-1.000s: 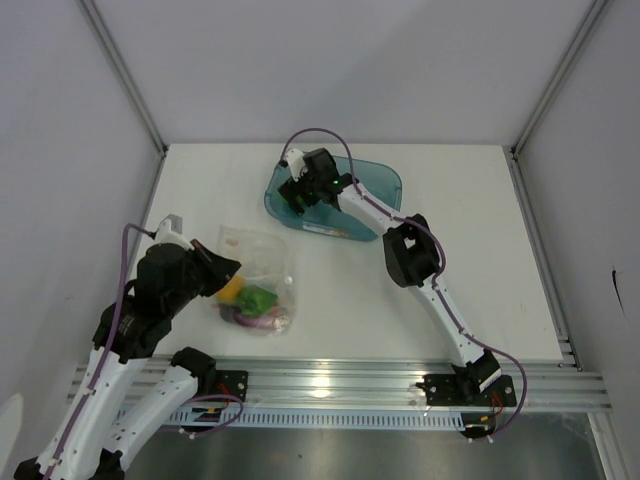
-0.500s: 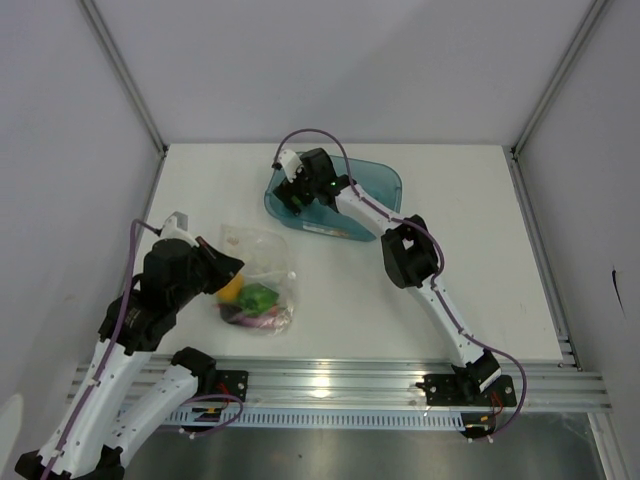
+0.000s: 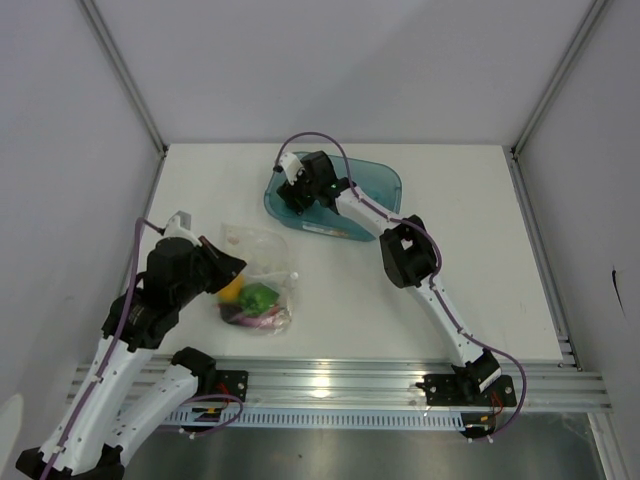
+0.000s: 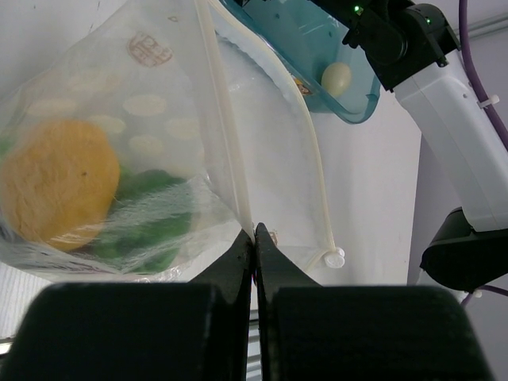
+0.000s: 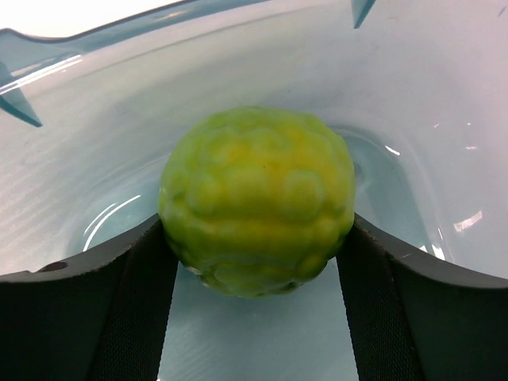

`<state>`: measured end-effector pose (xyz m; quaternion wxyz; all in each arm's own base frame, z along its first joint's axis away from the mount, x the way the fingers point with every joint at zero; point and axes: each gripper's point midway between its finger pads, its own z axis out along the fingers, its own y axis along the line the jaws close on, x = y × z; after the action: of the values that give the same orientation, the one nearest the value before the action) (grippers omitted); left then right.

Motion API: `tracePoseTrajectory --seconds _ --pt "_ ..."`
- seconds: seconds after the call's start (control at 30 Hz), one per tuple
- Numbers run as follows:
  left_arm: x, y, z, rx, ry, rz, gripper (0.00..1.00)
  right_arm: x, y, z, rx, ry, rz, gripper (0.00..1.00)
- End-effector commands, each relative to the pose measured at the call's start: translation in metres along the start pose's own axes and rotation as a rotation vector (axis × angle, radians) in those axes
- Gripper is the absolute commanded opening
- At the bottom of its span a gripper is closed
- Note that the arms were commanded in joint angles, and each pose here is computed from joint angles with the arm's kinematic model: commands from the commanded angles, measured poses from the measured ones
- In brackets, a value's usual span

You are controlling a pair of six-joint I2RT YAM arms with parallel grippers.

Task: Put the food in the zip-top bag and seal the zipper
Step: Pick up the fake vegetable from the bin.

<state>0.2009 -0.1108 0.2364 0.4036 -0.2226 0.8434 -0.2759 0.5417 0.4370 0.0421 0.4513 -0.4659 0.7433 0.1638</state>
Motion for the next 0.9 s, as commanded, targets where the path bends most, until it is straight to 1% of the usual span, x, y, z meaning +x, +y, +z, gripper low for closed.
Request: tracePoseTrajectory --seconds 0.0,0.03,0.1,0.17,0.2,0.23,0.3,0.5,0.7,0.73,0.77,0.8,0.83,0.87 --pt "0.002 -0.003 0.004 0.022 0.007 0.004 0.01 -0.024 -0.011 -0.001 0.037 -0.079 0.002 0.63" --pt "0.003 -0.003 0.005 0.021 0.010 0.003 0.01 -0.026 -0.014 -0.002 0.052 -0.081 0.010 0.55" --pt "0.005 -0.003 0.006 0.024 0.019 0.003 0.00 -0.033 -0.019 -0.007 0.076 -0.101 0.034 0.51" --pt "0.005 -0.005 0.006 0.027 0.024 0.003 0.01 -0.039 -0.022 -0.012 0.080 -0.113 0.047 0.36" --pt "0.005 -0.007 0.006 0.036 0.029 0.003 0.01 -0.045 -0.025 -0.019 0.090 -0.121 0.062 0.17" --pt "0.004 -0.008 0.007 0.036 0.029 0.008 0.01 -0.048 -0.027 -0.023 0.095 -0.124 0.067 0.09" --pt "0.009 -0.012 0.007 0.052 0.063 0.011 0.01 -0.054 -0.032 -0.032 0.107 -0.135 0.075 0.00" --pt "0.018 -0.018 0.012 0.066 0.129 0.021 0.01 -0.080 -0.046 -0.080 0.177 -0.174 0.129 0.00" --pt "0.026 -0.030 0.018 0.082 0.222 0.035 0.01 -0.110 -0.052 -0.150 0.259 -0.195 0.210 0.00" --pt "0.026 -0.031 0.019 0.088 0.231 0.035 0.01 -0.107 -0.049 -0.157 0.260 -0.171 0.234 0.00" --pt "0.026 -0.036 0.019 0.105 0.237 0.036 0.01 -0.120 -0.048 -0.175 0.261 -0.190 0.269 0.00" --pt "0.028 -0.037 0.022 0.103 0.251 0.035 0.01 -0.121 -0.045 -0.184 0.250 -0.179 0.283 0.00" --pt "0.028 -0.040 0.023 0.113 0.258 0.037 0.00 -0.116 -0.037 -0.192 0.234 -0.143 0.303 0.00" --pt "0.028 -0.044 0.022 0.133 0.268 0.035 0.01 -0.122 -0.030 -0.210 0.218 -0.153 0.328 0.00"
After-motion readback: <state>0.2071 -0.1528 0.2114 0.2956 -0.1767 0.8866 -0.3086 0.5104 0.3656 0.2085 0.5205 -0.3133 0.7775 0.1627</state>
